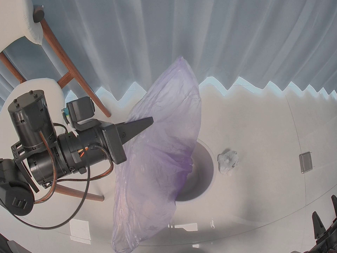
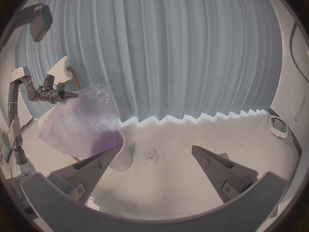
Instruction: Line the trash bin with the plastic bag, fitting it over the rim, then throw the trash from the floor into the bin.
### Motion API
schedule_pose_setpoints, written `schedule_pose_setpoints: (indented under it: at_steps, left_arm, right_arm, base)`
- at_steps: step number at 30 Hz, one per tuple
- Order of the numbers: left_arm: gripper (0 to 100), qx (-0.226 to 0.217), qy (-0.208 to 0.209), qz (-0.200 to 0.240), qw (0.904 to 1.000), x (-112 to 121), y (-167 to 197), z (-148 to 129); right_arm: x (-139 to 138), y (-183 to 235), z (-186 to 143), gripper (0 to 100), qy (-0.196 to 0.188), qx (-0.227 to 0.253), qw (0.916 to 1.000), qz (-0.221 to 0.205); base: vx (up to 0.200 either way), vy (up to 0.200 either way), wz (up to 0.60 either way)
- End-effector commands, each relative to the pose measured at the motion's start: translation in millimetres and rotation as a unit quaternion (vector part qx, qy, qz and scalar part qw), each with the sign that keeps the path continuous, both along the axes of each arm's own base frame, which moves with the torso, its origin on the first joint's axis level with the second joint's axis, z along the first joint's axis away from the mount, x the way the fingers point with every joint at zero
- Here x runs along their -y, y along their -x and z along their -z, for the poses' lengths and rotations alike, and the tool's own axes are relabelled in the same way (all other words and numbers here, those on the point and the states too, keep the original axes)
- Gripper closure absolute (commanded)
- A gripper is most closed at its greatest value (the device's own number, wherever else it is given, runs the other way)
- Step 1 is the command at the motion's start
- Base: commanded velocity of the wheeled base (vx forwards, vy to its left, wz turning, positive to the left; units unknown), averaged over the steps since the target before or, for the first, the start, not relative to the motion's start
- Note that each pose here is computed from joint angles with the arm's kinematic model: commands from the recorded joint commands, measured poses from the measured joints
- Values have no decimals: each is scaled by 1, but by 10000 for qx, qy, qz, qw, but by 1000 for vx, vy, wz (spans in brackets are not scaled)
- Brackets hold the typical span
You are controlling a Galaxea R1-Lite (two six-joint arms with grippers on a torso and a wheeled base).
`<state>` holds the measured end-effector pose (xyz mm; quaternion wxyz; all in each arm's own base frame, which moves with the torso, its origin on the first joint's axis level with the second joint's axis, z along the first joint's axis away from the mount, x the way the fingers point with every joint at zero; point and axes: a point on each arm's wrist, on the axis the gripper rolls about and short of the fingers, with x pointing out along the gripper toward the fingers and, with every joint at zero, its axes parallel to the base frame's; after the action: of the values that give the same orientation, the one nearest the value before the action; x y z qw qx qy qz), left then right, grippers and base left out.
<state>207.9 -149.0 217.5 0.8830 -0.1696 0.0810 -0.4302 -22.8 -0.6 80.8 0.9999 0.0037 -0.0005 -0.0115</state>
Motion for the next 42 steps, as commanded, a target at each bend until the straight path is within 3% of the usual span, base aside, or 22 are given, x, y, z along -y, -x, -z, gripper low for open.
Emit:
schedule_pose_setpoints:
  at_steps: [1,5,9,15,26,42]
  left_arm:
    - [100,-77,-142,57,9999,4,-2,9]
    - [100,-339,-368,458,9977,28,6,29]
    - [100,-407,-431,505,9970,36,4,39]
    - [100,-399,-474,269,9977,56,-14,82]
    - [100,-452,-917,-20,9948,58,-27,118]
    - [100,241,-561,18,9981,50,-11,75]
  right_arm:
    - [0,0,5,0,-1,-4,10000,-8]
    - [0,0,5,0,7,3,10000,0]
    - [0,0,5,0,-1,3,10000,-8]
    - [0,0,5,0,-1,3,10000,-8]
    - [0,0,5,0,-1,-4,10000,0]
    - [0,0,5,0,7,-4,10000,-15]
  base:
    - [0,0,0]
    - [0,0,0]
    - [0,0,0]
    - [0,0,0]
    - [0,0,0]
    - [0,0,0]
